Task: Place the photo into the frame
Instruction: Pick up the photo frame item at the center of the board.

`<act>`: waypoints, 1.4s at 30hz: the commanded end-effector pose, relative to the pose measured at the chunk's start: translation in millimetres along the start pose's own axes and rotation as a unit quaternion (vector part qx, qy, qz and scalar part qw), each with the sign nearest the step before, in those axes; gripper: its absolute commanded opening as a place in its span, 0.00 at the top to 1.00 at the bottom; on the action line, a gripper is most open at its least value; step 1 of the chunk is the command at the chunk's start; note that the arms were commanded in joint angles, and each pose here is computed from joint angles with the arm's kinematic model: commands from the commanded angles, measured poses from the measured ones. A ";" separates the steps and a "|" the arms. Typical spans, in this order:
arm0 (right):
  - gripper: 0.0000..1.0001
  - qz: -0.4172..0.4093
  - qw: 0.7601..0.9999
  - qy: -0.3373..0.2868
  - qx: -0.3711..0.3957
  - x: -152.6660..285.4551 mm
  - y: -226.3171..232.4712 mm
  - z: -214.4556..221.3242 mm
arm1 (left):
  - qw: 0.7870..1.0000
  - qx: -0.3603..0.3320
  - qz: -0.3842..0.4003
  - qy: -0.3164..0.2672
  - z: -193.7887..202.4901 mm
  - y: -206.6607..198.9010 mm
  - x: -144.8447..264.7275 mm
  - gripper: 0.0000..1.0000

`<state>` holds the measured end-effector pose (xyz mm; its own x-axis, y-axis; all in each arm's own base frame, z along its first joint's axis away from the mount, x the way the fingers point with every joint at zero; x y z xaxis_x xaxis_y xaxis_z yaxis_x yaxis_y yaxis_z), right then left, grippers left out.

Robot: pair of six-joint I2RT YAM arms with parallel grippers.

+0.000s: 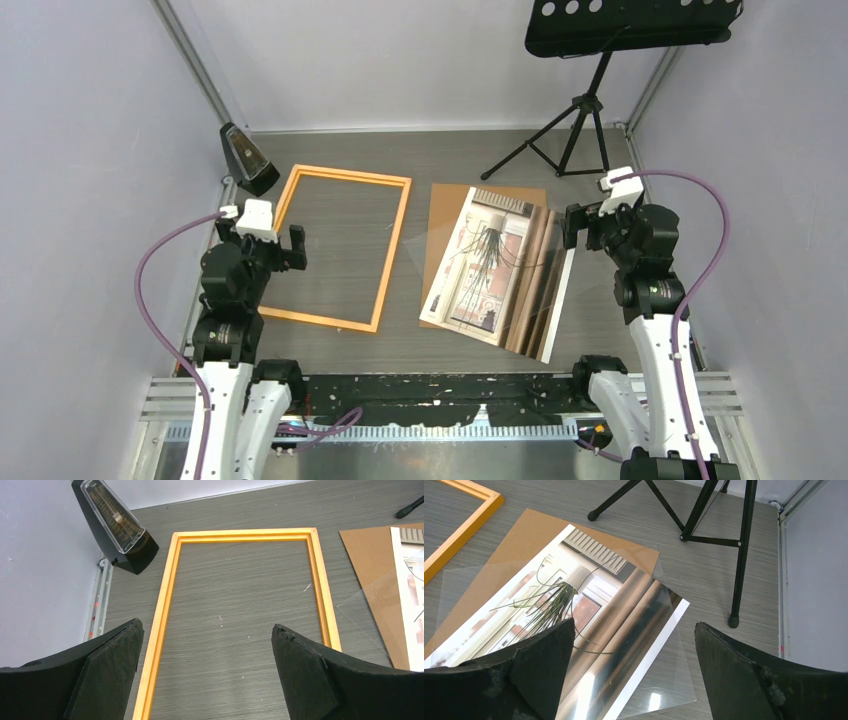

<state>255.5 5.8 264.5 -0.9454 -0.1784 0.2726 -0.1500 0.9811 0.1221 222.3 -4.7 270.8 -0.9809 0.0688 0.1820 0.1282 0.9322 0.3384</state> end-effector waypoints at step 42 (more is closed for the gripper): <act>0.04 0.080 0.981 0.118 -0.135 -13.0 -44.1 70.0 | 0.973 0.056 0.223 -0.015 -33.0 -52.4 1.3 0.01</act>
<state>250.1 -26.5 183.5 -0.8375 -0.0459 0.5446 0.1080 0.9629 0.2473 221.1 -55.1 274.2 -0.8673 0.4174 0.2712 0.4688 0.8681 0.1632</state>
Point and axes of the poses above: each gripper's point midway between its finger pads, its own x axis back along the fingers, its own y axis along the line the jaws close on, z = x × y, the point moved 4 cm from there along x, back along the fingers, and after that the axes turned 13 degrees about -x, right-handed, at the moved point
